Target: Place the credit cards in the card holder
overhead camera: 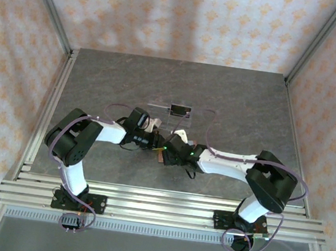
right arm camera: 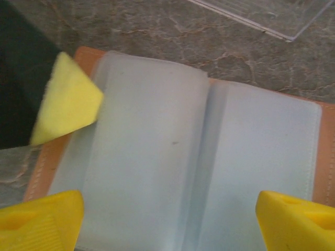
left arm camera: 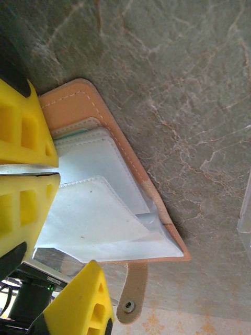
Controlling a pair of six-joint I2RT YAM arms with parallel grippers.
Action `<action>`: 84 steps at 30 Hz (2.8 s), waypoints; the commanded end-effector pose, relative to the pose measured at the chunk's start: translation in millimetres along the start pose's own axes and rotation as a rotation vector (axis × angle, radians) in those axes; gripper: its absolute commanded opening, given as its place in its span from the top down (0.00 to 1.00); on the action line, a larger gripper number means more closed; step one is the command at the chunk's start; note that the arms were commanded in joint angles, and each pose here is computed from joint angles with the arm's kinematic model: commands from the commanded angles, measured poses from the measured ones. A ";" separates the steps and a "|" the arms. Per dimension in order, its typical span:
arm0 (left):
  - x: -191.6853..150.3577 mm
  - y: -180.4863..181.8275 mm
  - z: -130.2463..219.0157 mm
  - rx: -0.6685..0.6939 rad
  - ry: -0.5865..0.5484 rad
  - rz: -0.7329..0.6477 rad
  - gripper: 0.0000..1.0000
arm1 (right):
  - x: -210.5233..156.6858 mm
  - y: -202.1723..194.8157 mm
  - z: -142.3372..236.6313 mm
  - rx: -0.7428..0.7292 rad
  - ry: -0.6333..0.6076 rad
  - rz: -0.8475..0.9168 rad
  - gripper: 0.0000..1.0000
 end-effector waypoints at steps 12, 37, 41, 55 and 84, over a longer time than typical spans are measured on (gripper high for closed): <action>-7.8 15.2 -0.3 0.030 0.011 0.041 0.85 | 1.7 -63.2 30.1 -0.278 -0.078 -0.159 0.15; -9.5 21.5 -1.4 0.043 0.006 0.055 0.85 | 4.8 -64.5 19.3 -0.351 -0.115 -0.055 0.01; -10.6 19.1 0.4 0.036 0.008 0.049 0.85 | -2.7 -90.7 31.7 -0.473 -0.111 -0.113 0.01; -3.6 -15.2 23.6 -0.024 -0.056 0.005 0.76 | -18.8 -92.0 63.7 -0.279 -0.093 -0.230 0.01; -3.1 19.9 12.1 0.075 -0.062 0.025 0.84 | 18.4 47.0 17.6 0.276 0.006 -0.184 0.40</action>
Point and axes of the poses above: each hand's point on the last joint's axis, 136 mm out from that joint toward the fingers, its own z axis back along the fingers, its own y axis along the line the jaws close on, x = y × z, the point moved 2 cm from there along z, back along the fingers, and after that the axes turned 9 degrees about z, right-handed, at the moved point
